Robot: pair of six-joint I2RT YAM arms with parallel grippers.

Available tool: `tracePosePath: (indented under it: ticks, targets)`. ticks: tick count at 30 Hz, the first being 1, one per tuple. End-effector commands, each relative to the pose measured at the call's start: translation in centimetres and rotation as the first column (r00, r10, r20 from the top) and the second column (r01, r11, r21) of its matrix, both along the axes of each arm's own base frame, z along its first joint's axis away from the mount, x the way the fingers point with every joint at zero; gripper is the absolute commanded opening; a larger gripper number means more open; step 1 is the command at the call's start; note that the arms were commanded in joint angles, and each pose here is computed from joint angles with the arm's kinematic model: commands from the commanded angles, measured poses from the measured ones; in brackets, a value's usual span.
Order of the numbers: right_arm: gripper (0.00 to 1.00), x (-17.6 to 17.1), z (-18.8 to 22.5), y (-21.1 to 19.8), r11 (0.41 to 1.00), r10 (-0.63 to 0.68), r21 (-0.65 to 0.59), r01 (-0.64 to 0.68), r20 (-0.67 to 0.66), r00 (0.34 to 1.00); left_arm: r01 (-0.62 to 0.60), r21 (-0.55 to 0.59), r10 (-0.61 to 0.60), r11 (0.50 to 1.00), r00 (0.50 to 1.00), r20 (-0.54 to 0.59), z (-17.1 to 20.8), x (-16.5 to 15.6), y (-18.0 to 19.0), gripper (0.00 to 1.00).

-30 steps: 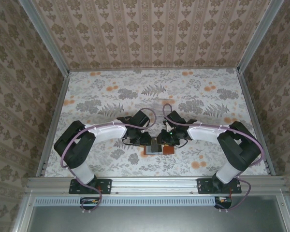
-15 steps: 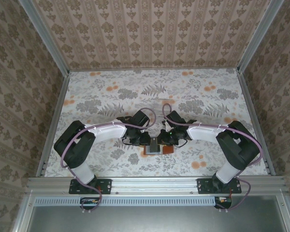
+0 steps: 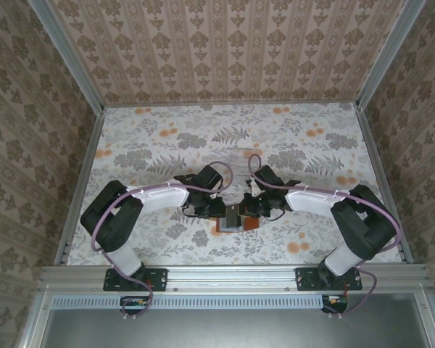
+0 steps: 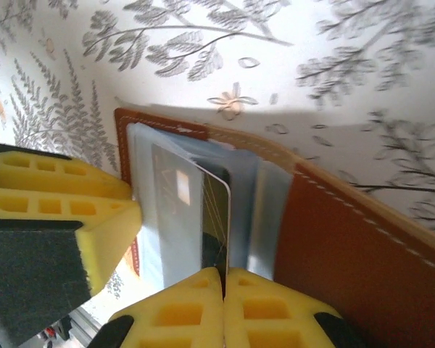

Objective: Take the credit cards out of the card holder

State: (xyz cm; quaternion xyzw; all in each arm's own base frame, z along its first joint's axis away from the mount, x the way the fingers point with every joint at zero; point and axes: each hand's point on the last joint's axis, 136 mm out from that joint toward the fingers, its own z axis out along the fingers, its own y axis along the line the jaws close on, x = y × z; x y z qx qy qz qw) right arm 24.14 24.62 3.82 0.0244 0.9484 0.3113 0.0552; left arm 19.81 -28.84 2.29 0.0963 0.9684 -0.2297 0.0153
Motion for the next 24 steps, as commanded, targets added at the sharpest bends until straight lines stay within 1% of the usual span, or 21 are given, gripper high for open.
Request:
tracePosePath:
  ticks: [1, 5, 12, 20, 24]
  targets:
    - [0.07, -1.0, -1.3, -3.0, 0.993, -0.026, -0.115, 0.023, -0.025, 0.999, -0.013, 0.157, 0.024, 0.987, 0.998, -0.064, -3.2, -1.6, 3.9, 0.22]
    - [0.08, -1.2, -1.2, -3.7, 0.992, -0.034, -0.126, 0.031, -0.023, 0.999, -0.015, 0.152, 0.025, 0.988, 0.998, -0.065, -3.2, -1.6, 3.8, 0.21]
    - [0.07, -1.3, -0.6, -5.4, 0.979, -0.052, -0.2, 0.05, -0.005, 0.999, -0.032, 0.151, 0.042, 0.988, 0.997, -0.06, -3.1, -1.6, 4.3, 0.21]
    - [0.07, -1.2, -0.2, -5.0, 0.982, -0.052, -0.183, 0.05, -0.008, 0.999, -0.04, 0.133, 0.047, 0.99, 0.998, -0.052, -2.7, -1.5, 4.2, 0.21]
    - [0.07, -1.0, 0.2, -3.8, 0.992, -0.046, -0.116, 0.045, -0.01, 0.999, -0.043, 0.122, 0.049, 0.992, 0.998, -0.047, -2.4, -1.4, 4.2, 0.21]
